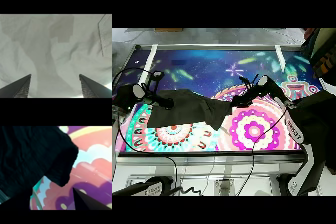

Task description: Fold the clothes and pants, and hang the long-sleeved shirts on hangers.

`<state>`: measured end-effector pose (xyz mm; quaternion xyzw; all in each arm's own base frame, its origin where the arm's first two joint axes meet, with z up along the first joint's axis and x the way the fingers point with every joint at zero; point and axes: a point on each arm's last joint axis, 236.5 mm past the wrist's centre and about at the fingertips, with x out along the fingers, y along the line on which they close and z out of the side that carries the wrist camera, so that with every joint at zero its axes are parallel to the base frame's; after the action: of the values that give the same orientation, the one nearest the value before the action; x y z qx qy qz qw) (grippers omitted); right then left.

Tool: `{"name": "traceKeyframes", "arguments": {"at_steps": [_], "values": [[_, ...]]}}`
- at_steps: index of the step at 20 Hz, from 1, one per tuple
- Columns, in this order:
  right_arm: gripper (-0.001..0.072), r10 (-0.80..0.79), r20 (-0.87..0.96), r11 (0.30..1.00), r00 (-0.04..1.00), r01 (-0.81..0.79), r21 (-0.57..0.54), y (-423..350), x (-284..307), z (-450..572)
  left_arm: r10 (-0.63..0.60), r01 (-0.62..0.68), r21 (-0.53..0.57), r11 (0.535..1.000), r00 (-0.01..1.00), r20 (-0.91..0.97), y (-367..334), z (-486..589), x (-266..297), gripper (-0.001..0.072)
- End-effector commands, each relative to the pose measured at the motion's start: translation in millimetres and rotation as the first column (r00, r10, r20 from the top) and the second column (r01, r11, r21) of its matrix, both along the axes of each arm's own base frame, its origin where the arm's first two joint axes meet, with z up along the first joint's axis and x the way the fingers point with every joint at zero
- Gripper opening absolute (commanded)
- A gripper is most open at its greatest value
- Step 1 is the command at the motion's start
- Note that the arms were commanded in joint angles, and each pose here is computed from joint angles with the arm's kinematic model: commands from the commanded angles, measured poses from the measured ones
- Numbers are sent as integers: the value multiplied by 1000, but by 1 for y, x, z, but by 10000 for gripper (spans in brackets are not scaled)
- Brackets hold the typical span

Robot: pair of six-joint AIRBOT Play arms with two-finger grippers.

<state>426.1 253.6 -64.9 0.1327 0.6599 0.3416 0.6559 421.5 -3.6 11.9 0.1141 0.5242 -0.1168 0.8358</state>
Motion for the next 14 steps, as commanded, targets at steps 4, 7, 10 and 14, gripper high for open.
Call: {"name": "traceKeyframes", "arguments": {"at_steps": [4,7,10,14], "values": [[539,90,-112,993,990,-80,90,48,-46,-7,1,-1,0,1000,1000,1,0,0,0,690],[540,28,-132,995,991,-15,96,72,-43,-20,1,-1,0,1000,1000,1,0,0,0,690],[538,-84,-187,989,979,105,102,87,-34,-30,1,-1,0,1000,1000,1,0,0,0,690],[147,-139,-277,933,951,219,285,119,-24,11,1,-1,0,1000,1000,1,0,0,0,690]]}}
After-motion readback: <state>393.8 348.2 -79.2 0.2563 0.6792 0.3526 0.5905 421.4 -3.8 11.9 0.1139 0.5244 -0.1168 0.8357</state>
